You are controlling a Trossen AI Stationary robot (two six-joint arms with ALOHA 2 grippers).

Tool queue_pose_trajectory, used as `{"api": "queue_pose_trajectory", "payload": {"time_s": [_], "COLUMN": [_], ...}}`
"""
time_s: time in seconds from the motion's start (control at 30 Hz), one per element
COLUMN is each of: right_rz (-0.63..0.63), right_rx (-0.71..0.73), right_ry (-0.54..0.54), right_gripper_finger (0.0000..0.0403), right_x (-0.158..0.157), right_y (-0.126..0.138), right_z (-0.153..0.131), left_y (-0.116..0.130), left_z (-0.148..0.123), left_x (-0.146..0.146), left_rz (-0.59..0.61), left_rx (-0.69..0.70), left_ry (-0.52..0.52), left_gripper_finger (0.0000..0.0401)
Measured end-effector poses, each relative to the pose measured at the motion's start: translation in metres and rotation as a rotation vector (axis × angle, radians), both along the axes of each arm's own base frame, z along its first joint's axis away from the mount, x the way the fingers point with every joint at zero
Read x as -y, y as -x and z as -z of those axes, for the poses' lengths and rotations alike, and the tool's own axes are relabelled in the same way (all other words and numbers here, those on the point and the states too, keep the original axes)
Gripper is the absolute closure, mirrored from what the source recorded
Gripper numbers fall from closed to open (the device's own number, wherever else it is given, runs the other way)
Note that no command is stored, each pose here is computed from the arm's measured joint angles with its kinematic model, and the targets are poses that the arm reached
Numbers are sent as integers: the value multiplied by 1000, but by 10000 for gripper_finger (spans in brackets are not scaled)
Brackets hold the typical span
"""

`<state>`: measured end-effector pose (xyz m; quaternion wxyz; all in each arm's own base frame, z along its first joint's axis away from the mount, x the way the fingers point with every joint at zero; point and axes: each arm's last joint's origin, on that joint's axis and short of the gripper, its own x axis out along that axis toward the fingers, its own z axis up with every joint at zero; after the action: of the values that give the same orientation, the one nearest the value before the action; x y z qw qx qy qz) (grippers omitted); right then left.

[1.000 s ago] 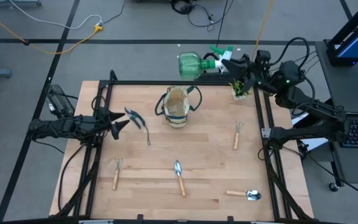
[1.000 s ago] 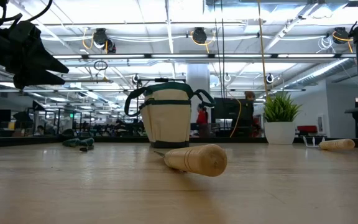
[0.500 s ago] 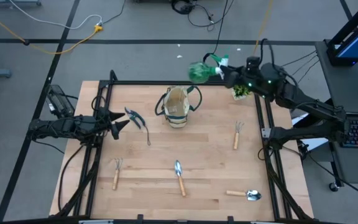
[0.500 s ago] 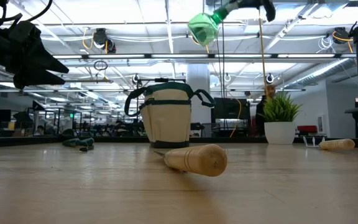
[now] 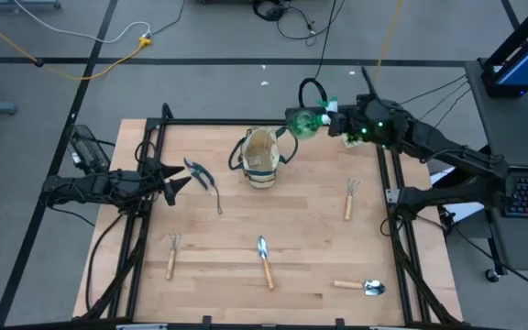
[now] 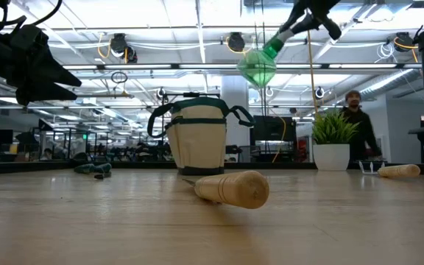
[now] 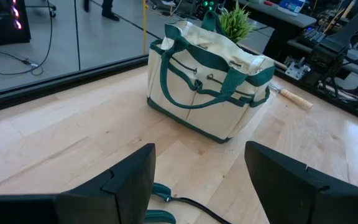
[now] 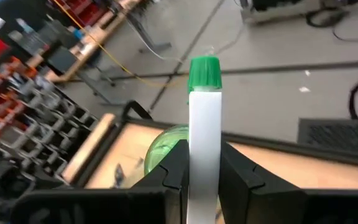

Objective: Pick & Place Garden tools in Gardening bag
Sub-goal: Put the green spray bottle into the gardening bag

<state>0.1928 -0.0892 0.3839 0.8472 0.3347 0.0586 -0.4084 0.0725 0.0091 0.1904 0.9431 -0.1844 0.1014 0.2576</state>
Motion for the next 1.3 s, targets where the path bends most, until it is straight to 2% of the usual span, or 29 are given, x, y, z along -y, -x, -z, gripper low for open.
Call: {"api": "queue_pose_trajectory", "payload": {"time_s": [0.33, 0.6, 1.07, 1.3], "right_rz": [10, -25, -98, -123], "right_rx": [-166, -369, -640, -675], "right_ry": [-157, -256, -275, -261], "right_gripper_finger": [359, 359, 359, 359], "right_x": [2, 1, 10, 13], "right_y": [-6, -8, -31, -38], "right_z": [24, 12, -5, -5], "left_y": [-1, -1, -1, -1], "left_z": [-3, -4, -4, -4], "left_x": [0, 0, 0, 0], "left_rz": [-2, -2, -2, -2], "left_rx": [34, 48, 49, 49], "left_ry": [8, 10, 10, 10], "left_gripper_finger": [148, 148, 148, 148]}}
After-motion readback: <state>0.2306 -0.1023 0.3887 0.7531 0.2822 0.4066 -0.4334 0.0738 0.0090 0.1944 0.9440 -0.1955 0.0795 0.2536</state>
